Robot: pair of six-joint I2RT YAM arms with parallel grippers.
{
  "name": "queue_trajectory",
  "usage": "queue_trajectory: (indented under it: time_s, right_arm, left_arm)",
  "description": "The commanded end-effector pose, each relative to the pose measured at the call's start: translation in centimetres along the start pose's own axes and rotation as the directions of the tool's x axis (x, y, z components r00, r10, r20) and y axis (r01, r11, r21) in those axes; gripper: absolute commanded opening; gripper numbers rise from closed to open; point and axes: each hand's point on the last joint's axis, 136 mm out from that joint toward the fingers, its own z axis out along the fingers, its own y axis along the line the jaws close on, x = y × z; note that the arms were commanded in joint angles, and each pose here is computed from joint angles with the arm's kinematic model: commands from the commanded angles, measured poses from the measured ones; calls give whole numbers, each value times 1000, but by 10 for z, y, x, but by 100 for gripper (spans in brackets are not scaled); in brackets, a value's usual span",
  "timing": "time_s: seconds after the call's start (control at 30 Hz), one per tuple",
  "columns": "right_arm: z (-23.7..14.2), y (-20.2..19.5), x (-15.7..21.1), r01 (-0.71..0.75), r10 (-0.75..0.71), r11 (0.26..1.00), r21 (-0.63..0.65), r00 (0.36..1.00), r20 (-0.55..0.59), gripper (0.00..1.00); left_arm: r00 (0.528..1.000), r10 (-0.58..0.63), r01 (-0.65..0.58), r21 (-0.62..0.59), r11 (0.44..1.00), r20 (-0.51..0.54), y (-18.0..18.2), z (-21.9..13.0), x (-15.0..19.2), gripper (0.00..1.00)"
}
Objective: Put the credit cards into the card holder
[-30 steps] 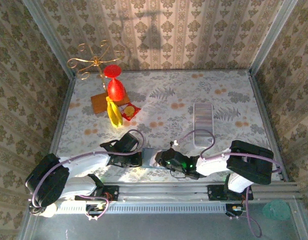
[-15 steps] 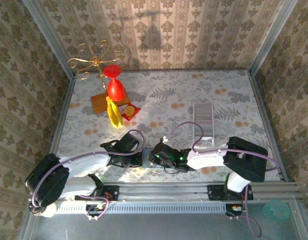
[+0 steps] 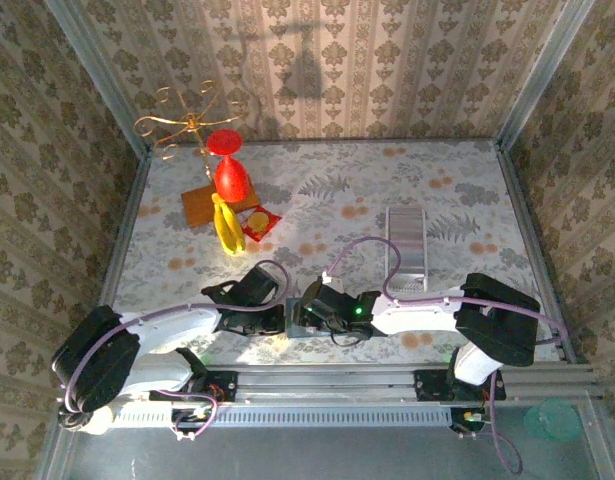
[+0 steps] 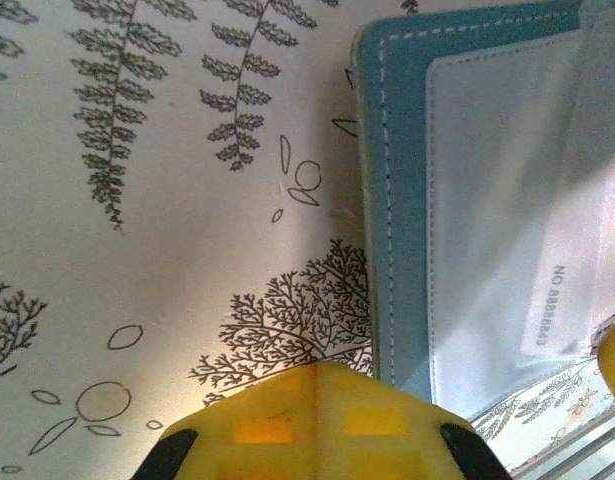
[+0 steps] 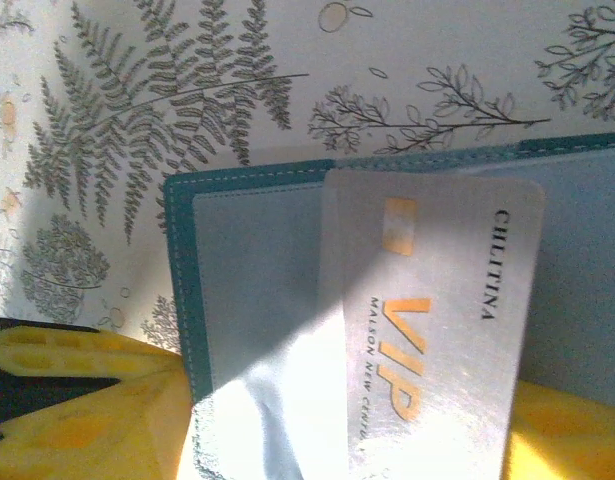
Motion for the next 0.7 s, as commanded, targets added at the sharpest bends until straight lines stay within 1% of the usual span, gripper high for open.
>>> queue_trajectory:
  time_s: [0.0, 0.2, 0.27, 0.33, 0.43, 0.53, 0.67]
  right_arm:
    - [0, -13, -1, 47, -47, 996, 71, 999, -11, 65]
    - [9, -1, 2, 70, -68, 997, 38, 996, -56, 66]
    - [6, -4, 1, 86, -82, 994, 65, 995, -65, 71]
    - [2, -7, -2, 91, -87, 992, 85, 995, -57, 79]
    - [-3, -11, -5, 87, -83, 991, 104, 996, -40, 86]
    - [-7, -11, -8, 89, -86, 990, 114, 996, -30, 89]
    - [-10, -10, -11, 71, -70, 991, 117, 997, -18, 89]
  left_arm:
    - [1000, -17, 16, -38, 999, -23, 9, 4, 6, 0]
    - [999, -18, 17, -42, 999, -27, 8, 6, 5, 0]
    - [999, -23, 22, -44, 999, -23, 8, 5, 4, 0]
    - [999, -30, 30, -43, 999, -17, 8, 5, 3, 0]
    - [999, -41, 41, -31, 999, -8, 5, 3, 0, 0]
    - [999, -50, 50, -14, 999, 1, 0, 0, -4, 0]
    - [996, -86, 86, 17, 996, 28, -5, -5, -13, 0]
